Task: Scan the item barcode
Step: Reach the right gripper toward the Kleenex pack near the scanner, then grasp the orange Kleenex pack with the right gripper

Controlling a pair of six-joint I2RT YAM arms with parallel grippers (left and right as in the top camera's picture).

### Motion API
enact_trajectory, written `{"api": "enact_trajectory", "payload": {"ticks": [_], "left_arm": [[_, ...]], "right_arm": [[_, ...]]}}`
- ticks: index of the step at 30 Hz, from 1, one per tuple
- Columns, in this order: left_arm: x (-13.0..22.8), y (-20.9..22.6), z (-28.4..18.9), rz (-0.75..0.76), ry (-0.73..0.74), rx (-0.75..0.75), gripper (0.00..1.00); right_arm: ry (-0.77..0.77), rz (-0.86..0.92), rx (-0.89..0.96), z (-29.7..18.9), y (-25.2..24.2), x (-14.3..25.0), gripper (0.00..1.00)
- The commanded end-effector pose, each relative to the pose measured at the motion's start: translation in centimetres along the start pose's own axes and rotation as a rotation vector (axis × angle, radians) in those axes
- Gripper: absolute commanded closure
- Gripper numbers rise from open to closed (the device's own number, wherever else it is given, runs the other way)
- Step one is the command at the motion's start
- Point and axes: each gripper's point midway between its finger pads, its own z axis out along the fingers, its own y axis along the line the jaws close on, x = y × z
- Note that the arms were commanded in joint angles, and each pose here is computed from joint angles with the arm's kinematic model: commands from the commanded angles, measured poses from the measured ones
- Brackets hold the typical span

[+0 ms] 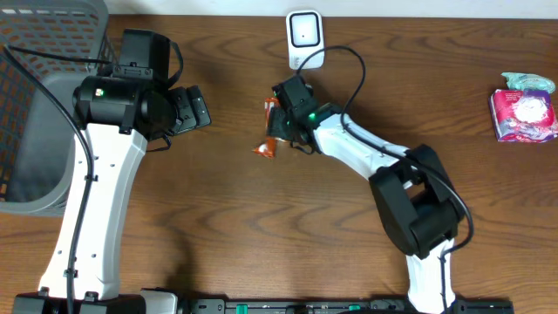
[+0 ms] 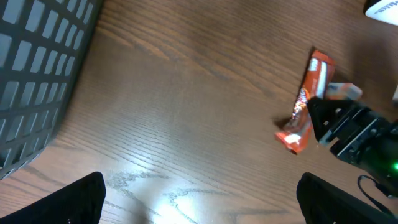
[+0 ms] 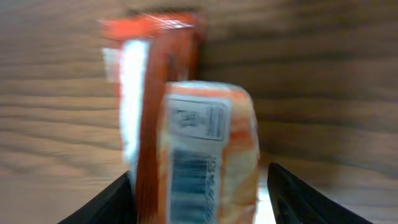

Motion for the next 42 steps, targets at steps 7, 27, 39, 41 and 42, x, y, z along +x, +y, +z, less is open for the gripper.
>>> {"api": "enact_trajectory", "payload": {"ticks": [7,27,39,41,42], "left_arm": [[-0.1,0.3,-0.3,0.002,-0.010,-0.007,0.02],[-0.1,0.3,-0.3,0.002,-0.010,-0.007,0.02],[0.0,0.3,-0.3,0.002,-0.009,-0.007,0.02],[-0.1,0.3,-0.3,0.002,-0.010,-0.007,0.02],[0.0,0.3,-0.3,0.002,-0.009,-0.007,0.02]], "right_arm": [[-0.122,-0.021,0.161,-4.8,-4.3,-4.6,0.34],[-0.080,-0.053,0.127,-5.7,-5.5,-5.3,0.42],[-0.195,-0.148,0.321,-4.5,-5.4,-4.5,0.55],[-0.217,-0.166,0.346,-4.6,-5.2,-4.3,0.55],[-0.228,-0.173,0.356,-4.7,-5.0,-4.3,0.55]]}}
